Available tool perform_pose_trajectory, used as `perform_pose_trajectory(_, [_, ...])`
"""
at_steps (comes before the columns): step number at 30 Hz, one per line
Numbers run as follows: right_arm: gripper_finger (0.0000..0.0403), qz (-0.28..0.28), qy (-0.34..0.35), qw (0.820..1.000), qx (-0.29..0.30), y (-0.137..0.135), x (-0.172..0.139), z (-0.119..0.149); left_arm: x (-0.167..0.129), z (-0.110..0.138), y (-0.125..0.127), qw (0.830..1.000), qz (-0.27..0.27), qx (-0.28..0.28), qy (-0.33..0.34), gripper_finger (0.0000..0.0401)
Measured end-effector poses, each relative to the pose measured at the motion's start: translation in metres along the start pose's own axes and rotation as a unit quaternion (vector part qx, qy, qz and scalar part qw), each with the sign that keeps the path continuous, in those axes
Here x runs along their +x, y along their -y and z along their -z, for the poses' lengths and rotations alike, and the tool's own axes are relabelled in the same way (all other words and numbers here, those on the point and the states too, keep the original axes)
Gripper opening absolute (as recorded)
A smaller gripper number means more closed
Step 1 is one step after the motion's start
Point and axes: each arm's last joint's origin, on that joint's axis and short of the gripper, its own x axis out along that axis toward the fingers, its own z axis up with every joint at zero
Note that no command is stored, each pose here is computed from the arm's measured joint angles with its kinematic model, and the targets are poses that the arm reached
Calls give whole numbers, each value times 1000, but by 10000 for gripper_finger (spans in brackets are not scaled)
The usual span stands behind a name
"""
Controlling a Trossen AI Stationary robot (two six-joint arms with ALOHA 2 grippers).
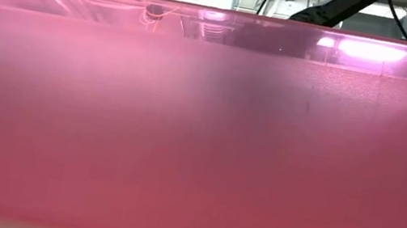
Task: Pick & Place Office items
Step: Put the blue digital clock into the blue bin
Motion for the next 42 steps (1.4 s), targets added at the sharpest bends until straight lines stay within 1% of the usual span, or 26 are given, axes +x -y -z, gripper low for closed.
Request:
perform_pose_trajectory(5, [0,28,-29,999,-8,8,0,3,0,0,0,1000,0,1,1,0])
perform_pose_trajectory(12, [0,38,-38,998,-15,10,-1,5,0,0,0,1000,0,1,2,0])
perform_pose_trajectory(19, [0,80,-48,995,-21,15,-2,9,0,-1,0,1000,0,0,4,0])
perform_pose_trajectory(26, [0,82,-43,996,-17,15,-2,9,0,-1,0,1000,0,-1,4,0])
perform_pose_trajectory(34, [0,112,-48,992,-13,17,-4,13,0,-1,0,1000,0,-1,4,0])
perform_pose_trajectory(37, [0,107,-42,993,-13,14,-9,12,0,-1,0,1000,0,-1,4,0])
perform_pose_trajectory(42, [0,110,-6,994,-8,10,-26,8,0,-1,0,1000,0,-1,5,0])
